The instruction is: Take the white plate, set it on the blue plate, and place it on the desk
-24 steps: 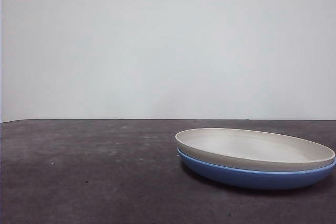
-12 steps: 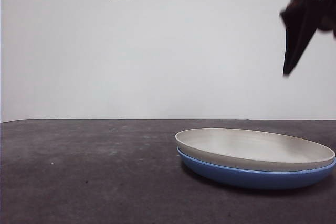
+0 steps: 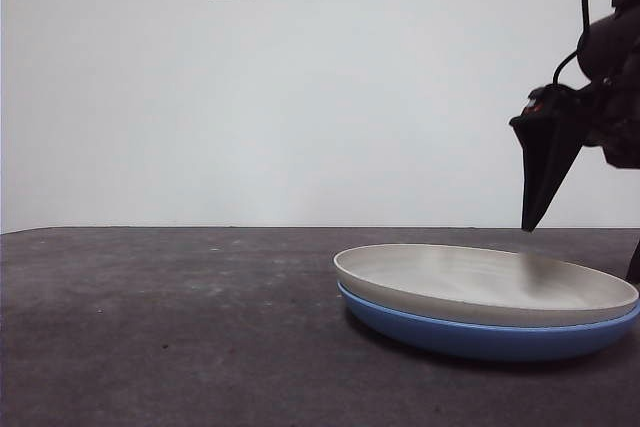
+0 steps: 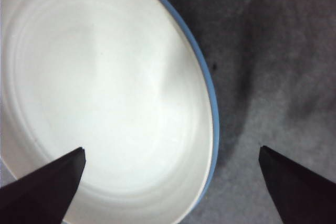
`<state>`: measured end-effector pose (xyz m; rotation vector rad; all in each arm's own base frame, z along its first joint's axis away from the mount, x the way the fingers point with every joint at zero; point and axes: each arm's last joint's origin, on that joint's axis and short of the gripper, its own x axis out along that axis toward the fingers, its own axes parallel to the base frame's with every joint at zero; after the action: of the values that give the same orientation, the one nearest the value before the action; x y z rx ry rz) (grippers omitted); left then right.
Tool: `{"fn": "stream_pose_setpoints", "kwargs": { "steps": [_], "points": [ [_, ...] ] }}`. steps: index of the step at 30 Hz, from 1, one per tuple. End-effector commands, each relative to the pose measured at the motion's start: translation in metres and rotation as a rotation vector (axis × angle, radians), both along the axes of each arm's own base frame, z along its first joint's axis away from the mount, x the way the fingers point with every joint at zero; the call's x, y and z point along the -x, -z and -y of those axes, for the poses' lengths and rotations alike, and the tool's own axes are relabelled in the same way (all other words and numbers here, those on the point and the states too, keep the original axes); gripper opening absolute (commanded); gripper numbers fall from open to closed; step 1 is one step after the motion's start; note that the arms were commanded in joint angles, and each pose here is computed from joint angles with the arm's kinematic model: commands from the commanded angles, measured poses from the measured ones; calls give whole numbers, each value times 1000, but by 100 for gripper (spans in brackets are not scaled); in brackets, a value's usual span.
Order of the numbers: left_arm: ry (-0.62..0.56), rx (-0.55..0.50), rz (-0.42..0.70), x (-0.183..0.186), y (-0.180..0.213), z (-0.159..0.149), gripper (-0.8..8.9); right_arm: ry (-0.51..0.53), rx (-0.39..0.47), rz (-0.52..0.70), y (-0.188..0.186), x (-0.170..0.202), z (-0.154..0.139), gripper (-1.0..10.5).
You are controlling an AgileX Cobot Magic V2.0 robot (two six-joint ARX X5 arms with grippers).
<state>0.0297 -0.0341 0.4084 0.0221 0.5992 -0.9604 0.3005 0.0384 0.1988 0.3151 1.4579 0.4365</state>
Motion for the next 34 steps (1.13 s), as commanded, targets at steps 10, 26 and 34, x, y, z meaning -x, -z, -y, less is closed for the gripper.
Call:
{"fn": "stream_pose_setpoints", "kwargs": {
  "steps": [10, 26, 34],
  "points": [
    [10, 32, 34, -1, -6, 1, 653, -23, -73, -27, 23, -16, -2, 583],
    [10, 32, 35, -1, -6, 1, 653, -14, -75, -53, 28, -17, -1, 171],
    [10, 32, 34, -1, -6, 1, 653, -2, -1, -76, 29, -15, 1, 8]
  ]
}}
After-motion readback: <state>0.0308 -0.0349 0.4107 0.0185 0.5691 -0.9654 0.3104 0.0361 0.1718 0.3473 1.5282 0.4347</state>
